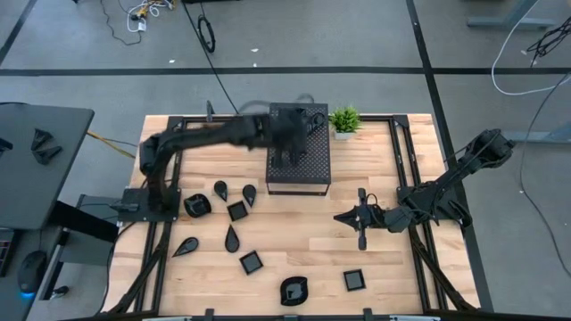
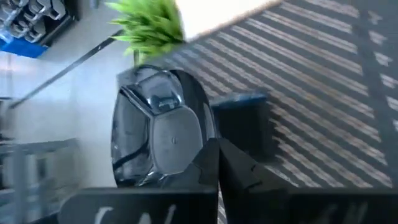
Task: Pick & Place Mini shaped plates
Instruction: Stack the black leaf-shaped plate on top of the black leaf-shaped plate on the shelf
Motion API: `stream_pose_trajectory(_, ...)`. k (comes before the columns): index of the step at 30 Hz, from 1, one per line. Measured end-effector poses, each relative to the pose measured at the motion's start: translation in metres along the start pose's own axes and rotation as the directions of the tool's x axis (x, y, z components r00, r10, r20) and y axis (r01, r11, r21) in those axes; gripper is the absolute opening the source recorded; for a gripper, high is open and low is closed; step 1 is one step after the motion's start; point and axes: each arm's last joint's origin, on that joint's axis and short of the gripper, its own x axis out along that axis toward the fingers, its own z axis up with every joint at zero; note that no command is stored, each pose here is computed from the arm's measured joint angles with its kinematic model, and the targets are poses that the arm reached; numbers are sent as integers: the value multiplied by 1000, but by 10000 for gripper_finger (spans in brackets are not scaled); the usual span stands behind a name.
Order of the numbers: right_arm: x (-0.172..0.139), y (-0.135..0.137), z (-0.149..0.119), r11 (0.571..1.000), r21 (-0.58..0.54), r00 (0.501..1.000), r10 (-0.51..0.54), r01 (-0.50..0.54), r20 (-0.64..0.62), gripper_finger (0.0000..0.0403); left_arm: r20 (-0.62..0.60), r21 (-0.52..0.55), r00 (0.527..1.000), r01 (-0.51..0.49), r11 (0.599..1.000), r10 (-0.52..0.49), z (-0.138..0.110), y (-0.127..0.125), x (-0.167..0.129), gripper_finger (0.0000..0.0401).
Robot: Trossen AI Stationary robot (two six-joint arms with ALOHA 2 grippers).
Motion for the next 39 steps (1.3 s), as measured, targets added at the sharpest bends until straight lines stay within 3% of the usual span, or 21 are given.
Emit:
stream_pose_trajectory(6, 1, -2, 2, 1000, 14, 1000, -10, 10, 13, 9, 71, -176, 997, 4, 984, 9, -27, 46, 29, 1)
stream_pose_trajectory(13, 2, -3, 3, 1000, 20, 1000, -17, 17, 19, 9, 35, -360, 999, 18, 933, -6, -41, 55, 44, 2)
stream_pose_trajectory(23, 2, -3, 3, 1000, 20, 1000, -17, 16, 19, 9, -28, -421, 999, 26, 907, -41, -44, 45, 67, 6)
stream_pose_trajectory(30, 2, -3, 3, 1000, 20, 1000, -16, 16, 18, 9, -60, -434, 998, -19, 901, -8, -41, 42, 71, 7)
stream_pose_trajectory(39, 2, -3, 3, 1000, 20, 1000, -16, 16, 18, 9, -45, -503, 999, -22, 864, -1, -40, 43, 71, 46)
